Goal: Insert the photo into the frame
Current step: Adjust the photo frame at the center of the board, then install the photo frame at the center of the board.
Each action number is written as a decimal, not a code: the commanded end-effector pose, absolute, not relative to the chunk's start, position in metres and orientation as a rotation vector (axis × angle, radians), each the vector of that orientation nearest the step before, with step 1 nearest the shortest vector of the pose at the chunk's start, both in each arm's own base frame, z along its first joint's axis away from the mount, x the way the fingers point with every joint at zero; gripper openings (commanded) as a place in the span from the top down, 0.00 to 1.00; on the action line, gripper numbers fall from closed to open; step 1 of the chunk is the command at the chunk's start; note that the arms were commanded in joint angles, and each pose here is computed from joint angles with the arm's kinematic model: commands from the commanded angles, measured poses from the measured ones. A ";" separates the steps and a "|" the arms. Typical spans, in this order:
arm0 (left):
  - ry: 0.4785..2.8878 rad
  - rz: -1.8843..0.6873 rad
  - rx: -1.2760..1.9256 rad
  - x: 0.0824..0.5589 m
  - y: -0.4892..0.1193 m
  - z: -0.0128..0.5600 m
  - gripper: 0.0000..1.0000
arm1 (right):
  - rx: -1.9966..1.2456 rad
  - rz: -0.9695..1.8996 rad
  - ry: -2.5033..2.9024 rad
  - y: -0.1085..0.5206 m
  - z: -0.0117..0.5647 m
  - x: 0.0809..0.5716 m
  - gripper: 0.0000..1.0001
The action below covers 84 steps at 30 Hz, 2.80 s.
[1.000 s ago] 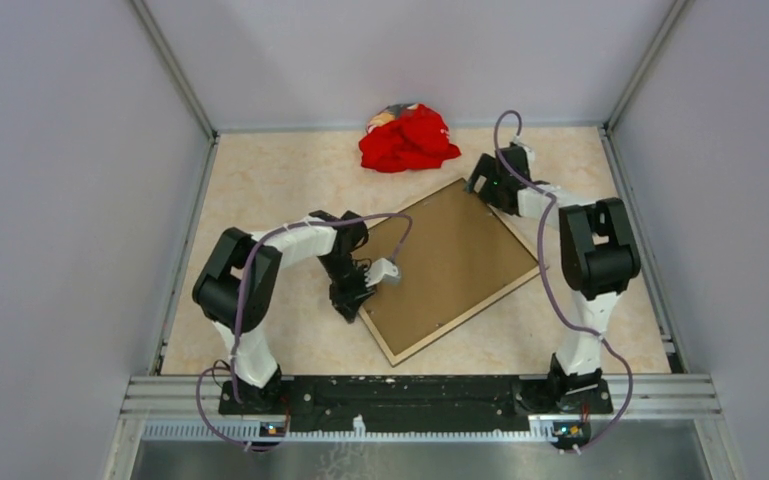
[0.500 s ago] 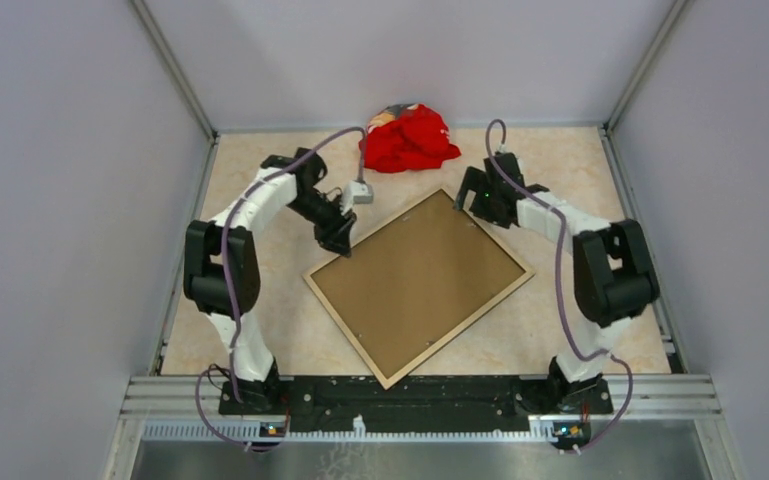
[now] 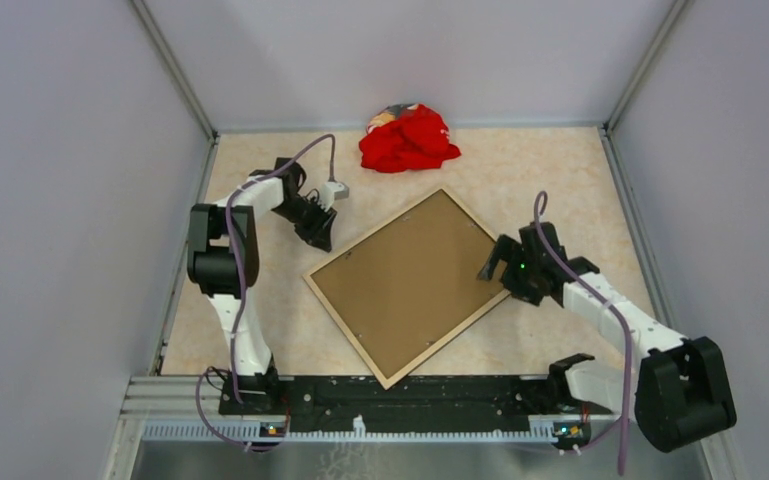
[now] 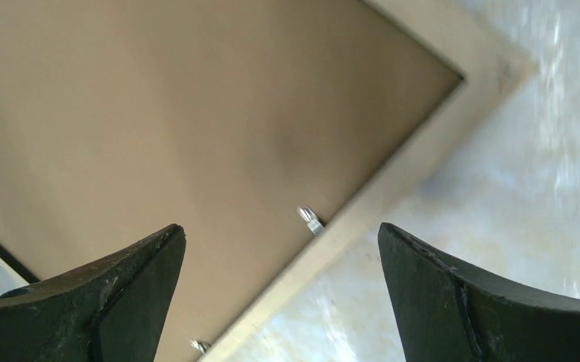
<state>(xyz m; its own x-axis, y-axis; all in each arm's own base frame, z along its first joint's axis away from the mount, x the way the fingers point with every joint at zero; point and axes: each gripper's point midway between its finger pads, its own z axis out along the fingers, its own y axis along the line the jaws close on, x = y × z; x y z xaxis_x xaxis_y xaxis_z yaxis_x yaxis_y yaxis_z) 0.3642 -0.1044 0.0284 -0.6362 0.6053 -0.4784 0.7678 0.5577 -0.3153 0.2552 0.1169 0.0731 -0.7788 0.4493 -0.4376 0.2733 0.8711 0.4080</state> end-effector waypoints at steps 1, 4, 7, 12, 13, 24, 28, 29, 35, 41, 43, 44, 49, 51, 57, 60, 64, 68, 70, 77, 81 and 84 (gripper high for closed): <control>2.431 -0.734 1.125 0.370 -0.108 0.034 0.65 | 0.599 0.521 2.592 0.121 0.058 0.213 0.01; 2.428 -0.752 1.128 0.365 -0.109 0.034 0.67 | 0.619 0.521 2.595 0.117 0.054 0.202 0.01; 2.428 -0.761 1.136 0.359 -0.109 0.031 0.68 | 0.635 0.536 2.577 0.117 0.047 0.201 0.01; 2.429 -0.804 1.150 0.345 -0.112 0.030 0.70 | 0.648 0.674 2.516 0.136 0.040 0.225 0.01; 2.431 -0.818 1.153 0.341 -0.113 0.030 0.70 | 0.656 0.705 2.507 0.140 0.041 0.233 0.01; 2.409 -0.973 1.246 0.284 -0.138 0.027 0.71 | 0.685 0.682 2.426 0.123 0.068 0.332 0.02; 2.375 -0.995 1.271 0.278 -0.149 0.033 0.71 | 0.688 0.697 2.409 0.122 0.070 0.356 0.02; 2.371 -1.004 1.269 0.279 -0.150 0.035 0.71 | 0.684 0.705 2.412 0.124 0.069 0.361 0.02; 2.368 -1.018 1.263 0.280 -0.152 0.040 0.70 | 0.657 0.666 2.452 0.124 0.065 0.386 0.03; 2.388 -1.013 1.248 0.273 -0.138 0.046 0.65 | 0.629 0.462 2.372 0.092 0.094 0.383 0.03; 2.377 -1.035 1.258 0.270 -0.137 0.050 0.63 | 0.606 0.438 2.339 0.088 0.108 0.376 0.04; 2.372 -1.044 1.260 0.269 -0.138 0.052 0.62 | 0.583 0.433 2.328 0.090 0.113 0.371 0.04; 2.355 -1.097 1.241 0.271 -0.145 0.058 0.59 | 0.385 0.530 2.320 0.147 0.124 0.330 0.07; 2.366 -1.117 1.227 0.272 -0.147 0.054 0.59 | 0.280 0.603 2.327 0.183 0.127 0.311 0.07; 2.399 -1.119 1.222 0.273 -0.158 0.042 0.61 | 0.038 0.846 2.331 0.283 0.124 0.268 0.09; 2.418 -1.104 1.217 0.275 -0.158 0.036 0.65 | -0.059 0.910 2.333 0.319 0.118 0.254 0.10; 2.432 -1.101 1.213 0.276 -0.157 0.031 0.71 | -0.187 1.027 2.313 0.364 0.113 0.237 0.12; 2.451 -1.109 1.202 0.276 -0.157 0.023 0.77 | -0.324 1.138 2.284 0.399 0.103 0.226 0.12; 2.460 -1.121 1.198 0.276 -0.157 0.021 0.81 | -0.350 1.177 2.276 0.411 0.101 0.227 0.13; 2.462 -1.124 1.197 0.274 -0.157 0.019 0.86 | -0.361 1.254 2.277 0.436 0.093 0.230 0.16; 2.463 -1.117 1.200 0.273 -0.156 0.018 0.86 | -0.364 1.286 2.289 0.446 0.089 0.231 0.17; 2.465 -1.109 1.206 0.274 -0.155 0.017 0.86 | -0.377 1.316 2.291 0.453 0.088 0.227 0.18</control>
